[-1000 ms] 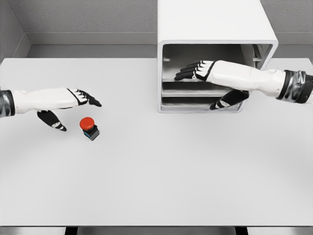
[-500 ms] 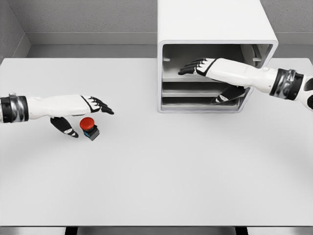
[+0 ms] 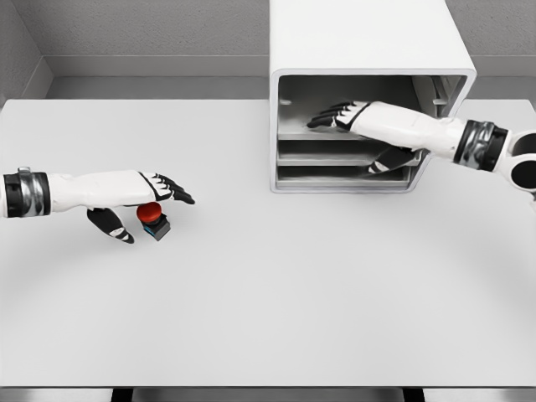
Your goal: Slide open multi-storey tabletop storage cabinets and put open load switch and slide close multi-storey tabletop storage cabinets
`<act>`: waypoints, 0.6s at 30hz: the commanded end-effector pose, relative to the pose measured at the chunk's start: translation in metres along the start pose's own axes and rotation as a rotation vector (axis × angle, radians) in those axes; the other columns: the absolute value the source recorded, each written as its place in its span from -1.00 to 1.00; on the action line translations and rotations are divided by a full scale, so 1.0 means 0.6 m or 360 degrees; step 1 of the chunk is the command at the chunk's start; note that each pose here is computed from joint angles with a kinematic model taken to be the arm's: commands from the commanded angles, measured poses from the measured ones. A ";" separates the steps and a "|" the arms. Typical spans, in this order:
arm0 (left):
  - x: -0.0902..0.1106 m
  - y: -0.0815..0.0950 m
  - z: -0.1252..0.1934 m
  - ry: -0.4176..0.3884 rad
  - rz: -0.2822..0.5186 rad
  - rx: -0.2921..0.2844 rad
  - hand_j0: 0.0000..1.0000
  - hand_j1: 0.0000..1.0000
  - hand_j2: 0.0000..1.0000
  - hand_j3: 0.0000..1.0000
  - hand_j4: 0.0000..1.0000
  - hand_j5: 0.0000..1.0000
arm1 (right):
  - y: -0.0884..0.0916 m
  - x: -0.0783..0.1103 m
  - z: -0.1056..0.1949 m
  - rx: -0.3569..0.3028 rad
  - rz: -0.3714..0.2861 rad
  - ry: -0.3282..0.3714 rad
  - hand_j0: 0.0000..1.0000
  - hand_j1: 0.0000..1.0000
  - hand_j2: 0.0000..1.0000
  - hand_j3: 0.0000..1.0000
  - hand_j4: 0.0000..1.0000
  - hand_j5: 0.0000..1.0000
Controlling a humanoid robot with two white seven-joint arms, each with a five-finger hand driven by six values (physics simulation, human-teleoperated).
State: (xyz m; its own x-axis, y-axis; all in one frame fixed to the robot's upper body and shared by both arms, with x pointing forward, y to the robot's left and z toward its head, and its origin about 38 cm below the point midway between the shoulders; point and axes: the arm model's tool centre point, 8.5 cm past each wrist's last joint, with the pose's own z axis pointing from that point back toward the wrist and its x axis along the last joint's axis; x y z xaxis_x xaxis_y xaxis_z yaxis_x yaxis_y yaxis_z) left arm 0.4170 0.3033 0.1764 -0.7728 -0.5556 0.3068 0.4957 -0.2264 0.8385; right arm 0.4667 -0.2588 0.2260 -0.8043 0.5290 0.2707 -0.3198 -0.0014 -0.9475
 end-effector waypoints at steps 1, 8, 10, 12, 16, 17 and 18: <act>0.000 0.000 0.001 0.0004 -0.0002 0.0000 1.00 1.00 1.00 1.00 1.00 1.00 | -0.005 -0.012 0.011 -0.0015 -0.0012 0.0040 1.00 1.00 1.00 1.00 1.00 1.00; -0.002 -0.003 0.003 0.0013 -0.0004 -0.0009 0.68 0.68 0.68 0.68 0.68 0.68 | -0.010 -0.014 0.013 -0.0028 -0.0010 0.0049 1.00 1.00 1.00 1.00 1.00 1.00; -0.002 -0.005 0.005 0.0014 0.0000 -0.0010 0.68 0.68 0.68 0.68 0.68 0.68 | -0.003 -0.019 0.013 -0.0023 -0.0028 0.0061 1.00 1.00 1.00 1.00 1.00 1.00; -0.004 -0.003 0.010 0.0025 -0.0004 -0.0009 0.68 0.68 0.68 0.68 0.68 0.68 | 0.004 -0.019 0.012 -0.0004 -0.0038 0.0059 1.00 1.00 1.00 1.00 1.00 1.00; -0.004 0.002 0.011 0.0025 -0.0009 0.0001 0.68 0.68 0.68 0.68 0.68 0.68 | 0.013 -0.022 0.012 0.0011 -0.0055 0.0069 1.00 1.00 1.00 1.00 1.00 1.00; -0.003 0.003 0.010 0.0023 -0.0010 0.0004 0.68 0.68 0.68 0.68 0.68 0.68 | 0.015 -0.024 0.012 0.0023 -0.0039 0.0079 1.00 1.00 1.00 1.00 1.00 1.00; -0.003 0.003 0.010 0.0023 -0.0010 0.0004 0.68 0.68 0.68 0.68 0.68 0.68 | 0.015 -0.025 0.013 0.0029 -0.0027 0.0087 1.00 1.00 1.00 1.00 1.00 1.00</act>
State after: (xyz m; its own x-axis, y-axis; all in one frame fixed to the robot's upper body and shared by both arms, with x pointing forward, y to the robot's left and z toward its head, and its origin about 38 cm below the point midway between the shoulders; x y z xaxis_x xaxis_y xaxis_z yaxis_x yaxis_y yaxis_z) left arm 0.4171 0.3088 0.1795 -0.7730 -0.5645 0.2895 0.4873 -0.2360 0.8407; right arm 0.4709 -0.2713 0.2158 -0.7742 0.5658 0.2837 -0.3443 -0.0003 -0.9389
